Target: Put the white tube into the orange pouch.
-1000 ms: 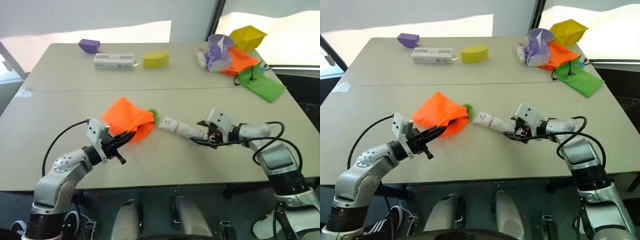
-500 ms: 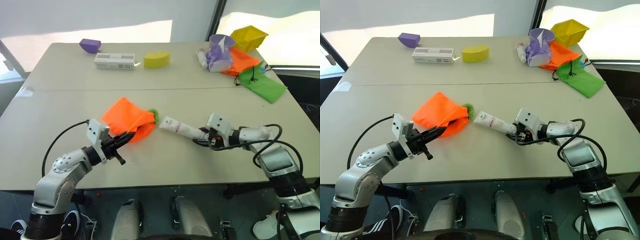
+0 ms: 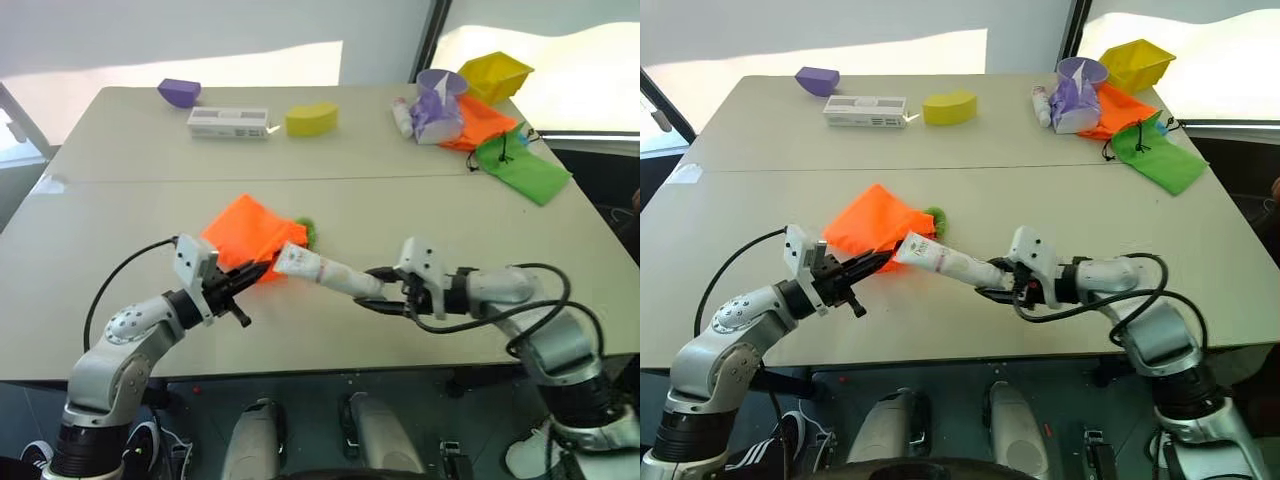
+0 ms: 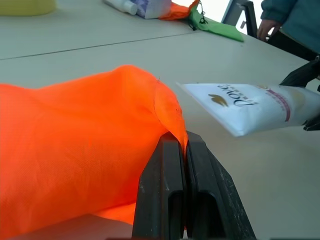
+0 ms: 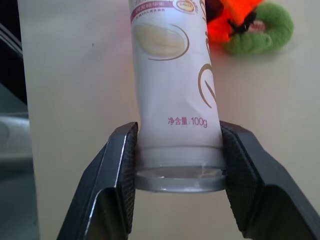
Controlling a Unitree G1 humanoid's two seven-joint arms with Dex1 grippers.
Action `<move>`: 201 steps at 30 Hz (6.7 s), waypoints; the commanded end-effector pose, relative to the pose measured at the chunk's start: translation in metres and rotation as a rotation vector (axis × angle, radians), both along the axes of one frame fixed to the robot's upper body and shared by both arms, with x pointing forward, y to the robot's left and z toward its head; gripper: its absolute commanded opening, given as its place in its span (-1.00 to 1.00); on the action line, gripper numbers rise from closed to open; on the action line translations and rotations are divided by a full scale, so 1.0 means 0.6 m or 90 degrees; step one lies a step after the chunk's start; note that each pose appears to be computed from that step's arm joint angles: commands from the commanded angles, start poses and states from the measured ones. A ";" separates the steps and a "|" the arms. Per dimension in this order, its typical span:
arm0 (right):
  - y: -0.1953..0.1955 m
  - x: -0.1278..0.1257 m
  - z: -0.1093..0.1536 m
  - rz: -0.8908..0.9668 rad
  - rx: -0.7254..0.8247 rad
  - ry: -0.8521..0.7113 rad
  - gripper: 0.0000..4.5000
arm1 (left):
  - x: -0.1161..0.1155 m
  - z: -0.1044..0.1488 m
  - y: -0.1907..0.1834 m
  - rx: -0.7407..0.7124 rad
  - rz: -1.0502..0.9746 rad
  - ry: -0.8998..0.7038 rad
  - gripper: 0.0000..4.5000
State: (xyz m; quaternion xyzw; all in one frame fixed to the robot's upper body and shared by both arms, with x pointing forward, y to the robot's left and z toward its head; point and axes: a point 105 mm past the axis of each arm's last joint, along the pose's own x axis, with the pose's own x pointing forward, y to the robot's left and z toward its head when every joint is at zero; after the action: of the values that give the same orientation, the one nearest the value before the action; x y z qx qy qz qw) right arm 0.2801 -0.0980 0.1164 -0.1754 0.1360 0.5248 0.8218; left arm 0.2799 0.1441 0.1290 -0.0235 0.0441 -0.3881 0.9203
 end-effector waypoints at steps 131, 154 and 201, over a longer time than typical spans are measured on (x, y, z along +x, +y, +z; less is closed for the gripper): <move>0.135 0.164 -0.028 -0.196 0.035 -0.011 0.61 | -0.038 0.001 0.079 0.103 -0.005 -0.012 -1.00; -0.021 0.102 -0.058 -0.362 0.055 0.049 -0.98 | -0.023 -0.005 0.042 0.060 -0.029 -0.002 -1.00; -0.016 0.127 -0.060 -0.427 0.053 -0.048 -1.00 | 0.151 -0.031 -0.133 0.219 -0.334 0.036 0.01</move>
State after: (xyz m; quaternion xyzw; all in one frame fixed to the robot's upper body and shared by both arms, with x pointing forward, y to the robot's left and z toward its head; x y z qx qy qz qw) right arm 0.3552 -0.0981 0.0871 -0.1013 0.1223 0.2463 0.9561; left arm 0.3636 0.0623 0.1004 0.1430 0.1451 -0.6072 0.7680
